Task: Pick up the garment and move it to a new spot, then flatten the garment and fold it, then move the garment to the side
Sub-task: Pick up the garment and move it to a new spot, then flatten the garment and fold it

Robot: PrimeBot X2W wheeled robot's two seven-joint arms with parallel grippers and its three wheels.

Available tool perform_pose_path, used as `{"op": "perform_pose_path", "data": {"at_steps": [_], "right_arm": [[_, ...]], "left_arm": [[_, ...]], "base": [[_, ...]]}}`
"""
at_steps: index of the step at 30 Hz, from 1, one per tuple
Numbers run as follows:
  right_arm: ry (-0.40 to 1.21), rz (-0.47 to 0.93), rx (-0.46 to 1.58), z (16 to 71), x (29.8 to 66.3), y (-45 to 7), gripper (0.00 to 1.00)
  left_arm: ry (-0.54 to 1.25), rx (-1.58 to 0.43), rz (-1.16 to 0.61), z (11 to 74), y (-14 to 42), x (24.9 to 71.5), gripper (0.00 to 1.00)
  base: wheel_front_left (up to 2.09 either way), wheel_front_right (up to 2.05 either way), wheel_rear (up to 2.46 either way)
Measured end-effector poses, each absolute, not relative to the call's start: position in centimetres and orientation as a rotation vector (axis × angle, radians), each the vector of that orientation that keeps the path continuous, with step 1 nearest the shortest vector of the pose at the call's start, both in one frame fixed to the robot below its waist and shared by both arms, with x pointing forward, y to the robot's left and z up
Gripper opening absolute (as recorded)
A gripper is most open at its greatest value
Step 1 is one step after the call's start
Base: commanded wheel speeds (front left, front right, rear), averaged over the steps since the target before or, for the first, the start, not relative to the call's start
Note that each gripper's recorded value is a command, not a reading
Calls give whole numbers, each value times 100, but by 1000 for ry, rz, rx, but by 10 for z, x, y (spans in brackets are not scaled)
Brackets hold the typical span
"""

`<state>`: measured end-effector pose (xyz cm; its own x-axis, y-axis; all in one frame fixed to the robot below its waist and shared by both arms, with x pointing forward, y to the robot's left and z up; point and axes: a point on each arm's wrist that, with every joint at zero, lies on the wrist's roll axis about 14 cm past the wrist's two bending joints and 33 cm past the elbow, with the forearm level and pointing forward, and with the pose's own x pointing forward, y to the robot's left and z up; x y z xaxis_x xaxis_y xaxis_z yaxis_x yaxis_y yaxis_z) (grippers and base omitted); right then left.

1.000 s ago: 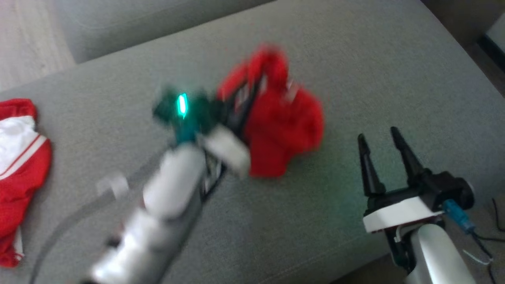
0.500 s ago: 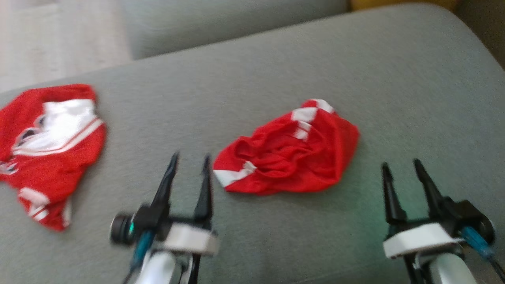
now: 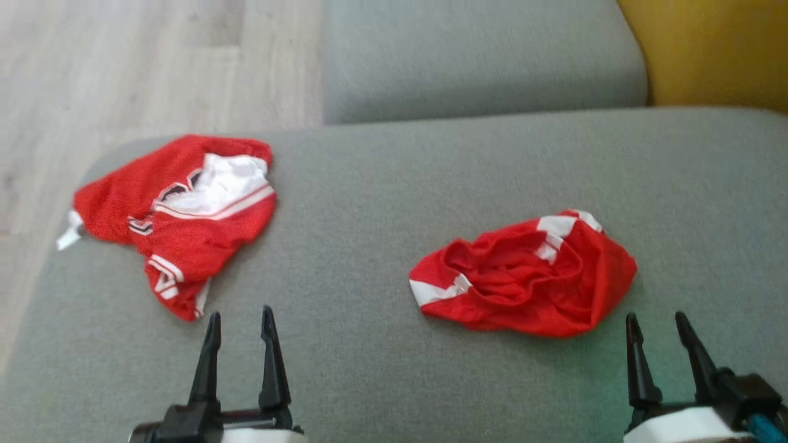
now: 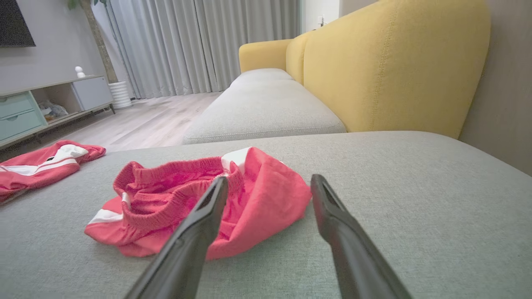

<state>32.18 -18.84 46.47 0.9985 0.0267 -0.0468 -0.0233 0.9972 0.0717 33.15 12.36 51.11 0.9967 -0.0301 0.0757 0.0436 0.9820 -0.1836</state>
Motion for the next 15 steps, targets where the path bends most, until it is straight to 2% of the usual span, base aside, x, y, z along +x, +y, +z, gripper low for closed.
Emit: {"op": "perform_pose_path", "data": {"at_steps": [15], "right_arm": [[61,100,71,462,324,-165,100]], "left_arm": [[-42,-133,-16,498,133,318,100]], "base": [[0,0,0]]}}
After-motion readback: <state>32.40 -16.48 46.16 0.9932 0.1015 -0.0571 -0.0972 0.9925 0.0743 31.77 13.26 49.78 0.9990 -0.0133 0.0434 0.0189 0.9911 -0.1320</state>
